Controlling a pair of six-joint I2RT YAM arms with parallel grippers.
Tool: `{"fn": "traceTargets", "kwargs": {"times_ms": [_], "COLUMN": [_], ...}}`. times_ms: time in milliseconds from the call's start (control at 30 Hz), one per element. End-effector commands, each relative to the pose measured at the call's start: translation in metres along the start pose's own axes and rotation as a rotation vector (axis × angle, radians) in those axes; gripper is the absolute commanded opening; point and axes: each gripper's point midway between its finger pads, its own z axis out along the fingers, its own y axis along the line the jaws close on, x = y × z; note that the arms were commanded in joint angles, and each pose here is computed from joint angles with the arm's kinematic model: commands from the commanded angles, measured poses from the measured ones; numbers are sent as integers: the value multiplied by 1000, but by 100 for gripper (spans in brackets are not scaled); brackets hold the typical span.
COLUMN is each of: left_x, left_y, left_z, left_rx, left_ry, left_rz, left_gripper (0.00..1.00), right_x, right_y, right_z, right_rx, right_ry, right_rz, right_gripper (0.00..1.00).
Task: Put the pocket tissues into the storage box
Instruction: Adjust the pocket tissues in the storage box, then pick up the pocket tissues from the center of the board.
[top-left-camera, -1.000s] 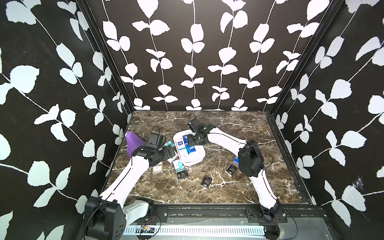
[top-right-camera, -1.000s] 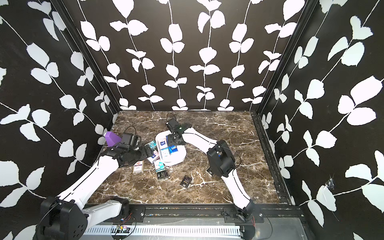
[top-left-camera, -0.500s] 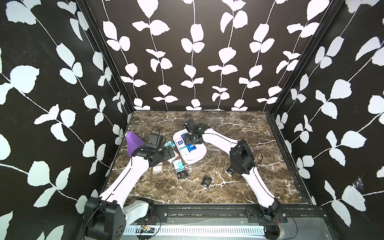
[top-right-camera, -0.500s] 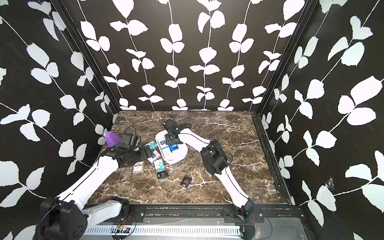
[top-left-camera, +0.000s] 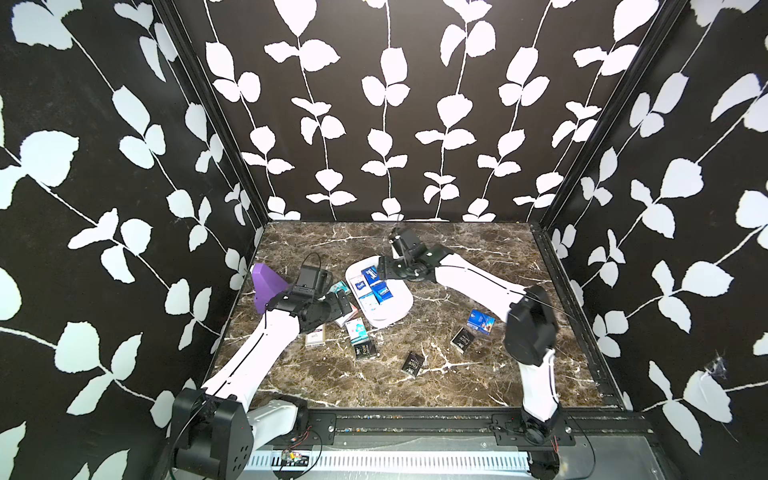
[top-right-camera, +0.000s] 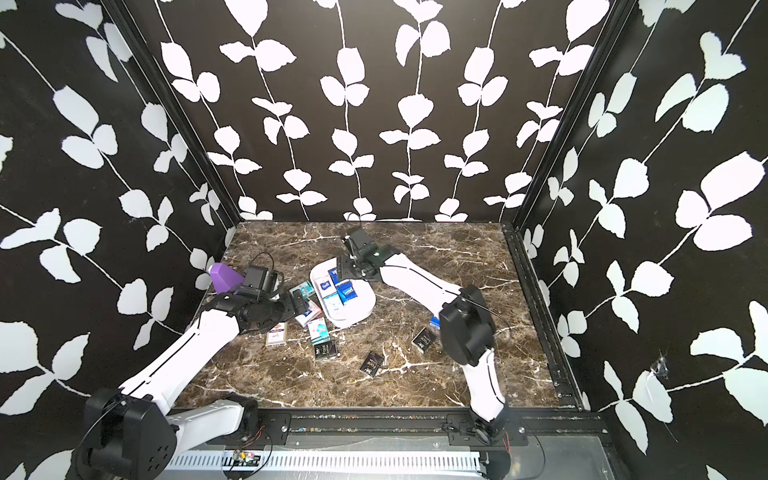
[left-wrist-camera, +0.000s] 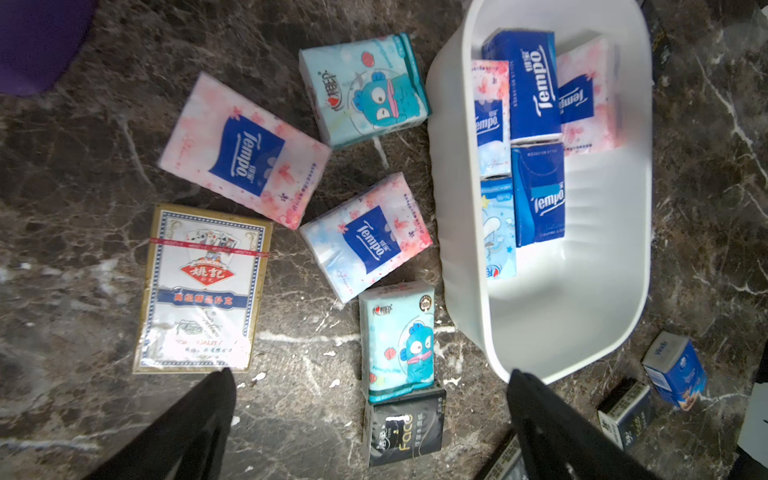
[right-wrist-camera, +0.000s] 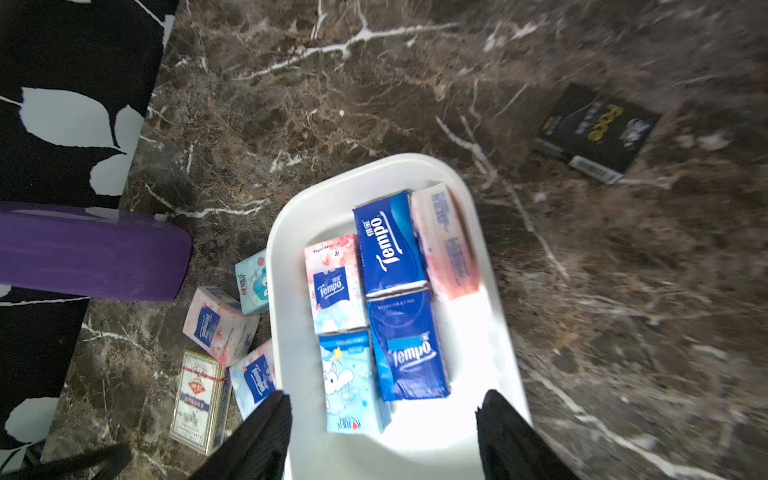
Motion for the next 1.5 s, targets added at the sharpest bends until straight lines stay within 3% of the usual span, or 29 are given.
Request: {"fn": "traceTargets", "kwargs": {"times_ms": [0,433,633,1100,1467], "left_x": [-6,-10,-11,-3,1], "left_y": [-17,-56,-64,-58,-56], "left_z": [4,18,13,10,7], "left_rx": [61,102,114,113,119], "left_ry": [17,55,50,48,32], "left_rz": [-10,41,48,35,34], "left_gripper": [99,99,99,99,99], "right_x": [21,109,149,188,184], "right_y": [-43,-213,-258,-256,-221], "right_z": [-11,-85,-83,-64,-65], "right_rx": [63,339,390,263,48], "right_ry": [43,261,301,314,149], "right_rz": [-20,118,213,404,665], "right_gripper": [72,76,80,81,81]}}
